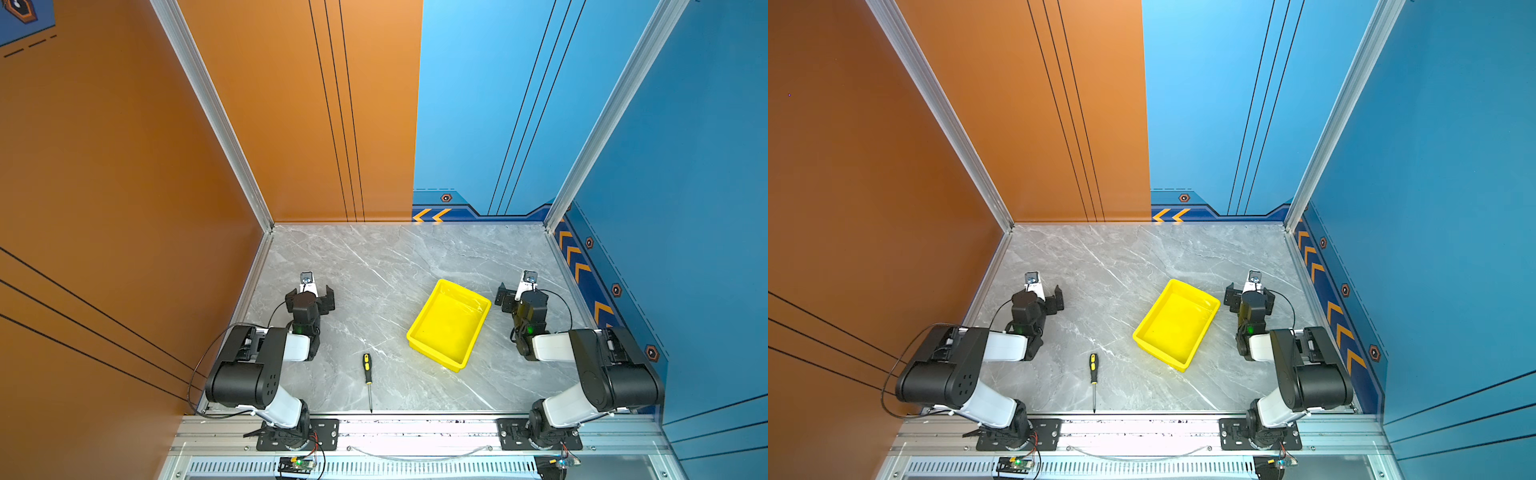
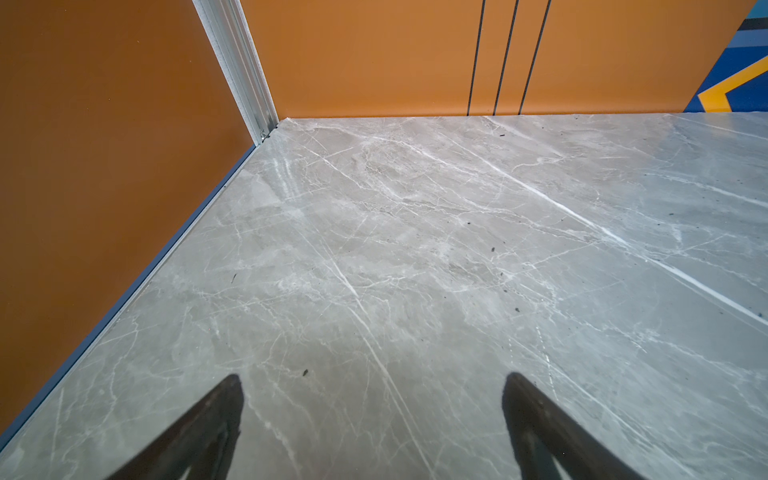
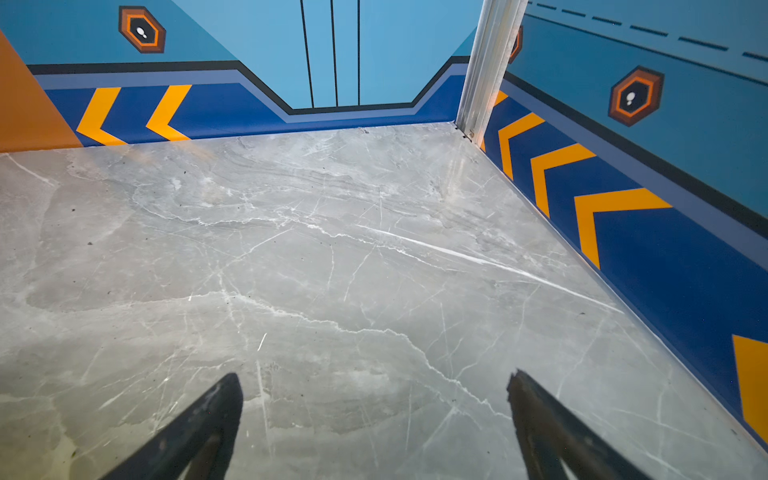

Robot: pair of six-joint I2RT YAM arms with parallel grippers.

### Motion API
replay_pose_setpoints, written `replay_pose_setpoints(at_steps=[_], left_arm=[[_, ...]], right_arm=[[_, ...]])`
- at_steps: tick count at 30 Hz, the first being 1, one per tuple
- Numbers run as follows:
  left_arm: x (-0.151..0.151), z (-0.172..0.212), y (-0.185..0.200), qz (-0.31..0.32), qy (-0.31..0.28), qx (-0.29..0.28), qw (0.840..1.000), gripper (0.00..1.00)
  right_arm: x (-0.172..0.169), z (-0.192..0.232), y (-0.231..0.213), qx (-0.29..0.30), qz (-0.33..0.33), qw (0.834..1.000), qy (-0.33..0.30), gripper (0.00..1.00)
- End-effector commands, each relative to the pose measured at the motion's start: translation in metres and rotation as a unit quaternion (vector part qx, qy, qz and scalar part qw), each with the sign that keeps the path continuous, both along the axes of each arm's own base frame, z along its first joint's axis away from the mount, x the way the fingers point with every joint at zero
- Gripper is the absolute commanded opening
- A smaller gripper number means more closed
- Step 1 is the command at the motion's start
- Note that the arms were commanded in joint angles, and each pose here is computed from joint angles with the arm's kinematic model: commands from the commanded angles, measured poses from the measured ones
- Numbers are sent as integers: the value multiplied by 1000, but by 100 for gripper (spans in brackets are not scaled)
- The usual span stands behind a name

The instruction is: Put the screwdriver in the bin

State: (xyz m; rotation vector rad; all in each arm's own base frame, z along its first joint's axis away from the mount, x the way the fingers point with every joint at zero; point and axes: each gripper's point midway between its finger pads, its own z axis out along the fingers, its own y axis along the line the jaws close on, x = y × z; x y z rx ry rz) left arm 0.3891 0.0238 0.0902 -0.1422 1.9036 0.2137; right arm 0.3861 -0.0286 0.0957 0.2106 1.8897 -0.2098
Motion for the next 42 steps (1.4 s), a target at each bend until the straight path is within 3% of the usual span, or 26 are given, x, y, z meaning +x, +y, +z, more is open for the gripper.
replay_pose_setpoints(at_steps=[1,12,19,22,27,35,42], left_arm=[[7,8,-3,-12,6,3,1000,98],[-1,31,5,9,35,1,999,98],[-10,64,16,70,106,-35,991,98],[-18,76,0,56,130,-77,987,98],[-43,80,-36,19,193,-121,974,98],[-106,77,-103,-37,287,-159,944,98],[-160,38,-147,-62,360,-168,916,98]], right_arm=[[0,15,-5,-2,-22,1000,-4,100],[-21,63,7,-6,-17,1000,-5,100],[-53,105,-1,34,-80,996,33,100],[-66,116,4,73,-90,992,52,100],[-85,113,15,99,-96,981,140,100],[-98,99,68,172,9,962,210,100],[-107,88,97,190,77,946,250,100]])
